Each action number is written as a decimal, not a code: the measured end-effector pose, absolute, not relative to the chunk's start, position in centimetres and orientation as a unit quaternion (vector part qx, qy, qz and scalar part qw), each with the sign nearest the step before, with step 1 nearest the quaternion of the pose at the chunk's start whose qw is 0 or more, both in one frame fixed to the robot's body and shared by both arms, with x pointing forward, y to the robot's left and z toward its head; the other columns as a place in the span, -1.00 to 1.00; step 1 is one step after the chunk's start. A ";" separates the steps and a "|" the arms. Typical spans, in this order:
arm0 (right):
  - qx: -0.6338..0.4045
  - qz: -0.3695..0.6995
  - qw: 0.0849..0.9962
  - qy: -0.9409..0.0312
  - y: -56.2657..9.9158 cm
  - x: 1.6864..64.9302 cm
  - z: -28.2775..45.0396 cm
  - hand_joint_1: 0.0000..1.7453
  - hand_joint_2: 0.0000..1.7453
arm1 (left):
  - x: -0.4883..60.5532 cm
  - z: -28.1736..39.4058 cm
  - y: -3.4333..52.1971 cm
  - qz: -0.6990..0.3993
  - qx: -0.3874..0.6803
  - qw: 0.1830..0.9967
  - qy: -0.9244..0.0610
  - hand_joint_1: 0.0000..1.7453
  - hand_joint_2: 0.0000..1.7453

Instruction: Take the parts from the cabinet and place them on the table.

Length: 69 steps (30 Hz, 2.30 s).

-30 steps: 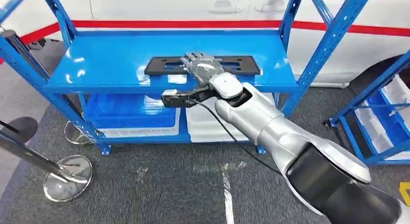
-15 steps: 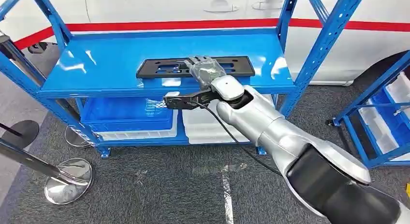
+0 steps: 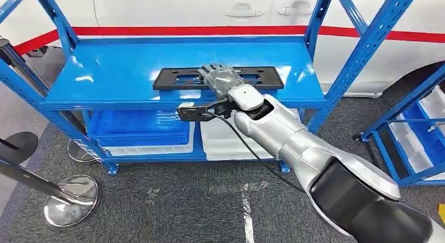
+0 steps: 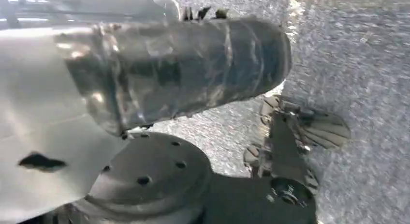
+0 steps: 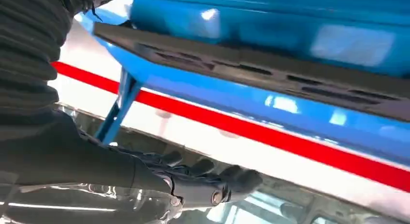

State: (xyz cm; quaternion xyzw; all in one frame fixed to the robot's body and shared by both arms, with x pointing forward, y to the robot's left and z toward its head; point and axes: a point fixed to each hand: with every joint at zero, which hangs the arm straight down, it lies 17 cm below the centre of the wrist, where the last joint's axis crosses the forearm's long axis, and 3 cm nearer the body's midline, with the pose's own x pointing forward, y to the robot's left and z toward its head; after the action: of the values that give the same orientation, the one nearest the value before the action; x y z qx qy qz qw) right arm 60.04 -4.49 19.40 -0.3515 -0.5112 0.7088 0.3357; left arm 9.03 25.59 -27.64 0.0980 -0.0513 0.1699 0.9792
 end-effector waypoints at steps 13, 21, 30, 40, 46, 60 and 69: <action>-0.340 0.711 0.353 -0.505 -4.9 59.8 18.4 -1.00 1.00 | 9.1 -27.6 25.3 0.170 0.096 0.979 -0.051 -1.00 -1.00; -0.335 0.712 0.361 -0.501 -5.3 59.6 17.4 -1.00 1.00 | 9.0 -27.6 25.4 0.171 0.099 0.979 -0.048 -1.00 -1.00; -0.333 0.711 0.367 -0.500 -5.6 59.6 17.1 -1.00 1.00 | 9.1 -27.6 25.6 0.172 0.104 0.978 -0.050 -1.00 -1.00; -0.329 0.713 0.381 -0.489 -6.9 59.4 15.3 -1.00 1.00 | 8.7 -27.6 25.7 0.172 0.107 0.978 -0.047 -1.00 -1.00; -0.324 0.715 0.387 -0.484 -7.3 59.1 14.3 -1.00 1.00 | 9.1 -27.6 25.7 0.172 0.109 0.978 -0.050 -1.00 -1.00; -0.311 0.721 0.397 -0.475 -7.6 58.2 12.3 -1.00 1.00 | 9.4 -27.5 26.4 0.173 0.119 0.976 -0.056 -1.00 -1.00; -0.306 0.724 0.403 -0.469 -7.9 57.7 11.1 -1.00 1.00 | 9.2 -27.5 26.4 0.173 0.123 0.976 -0.057 -1.00 -1.00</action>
State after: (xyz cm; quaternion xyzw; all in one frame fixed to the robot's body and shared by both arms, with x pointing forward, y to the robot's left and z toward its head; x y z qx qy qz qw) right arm 57.74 -7.88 11.13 -0.3061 -0.4690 0.7238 0.4030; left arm 9.25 26.39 -27.50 0.1228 -0.0568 0.1734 0.9755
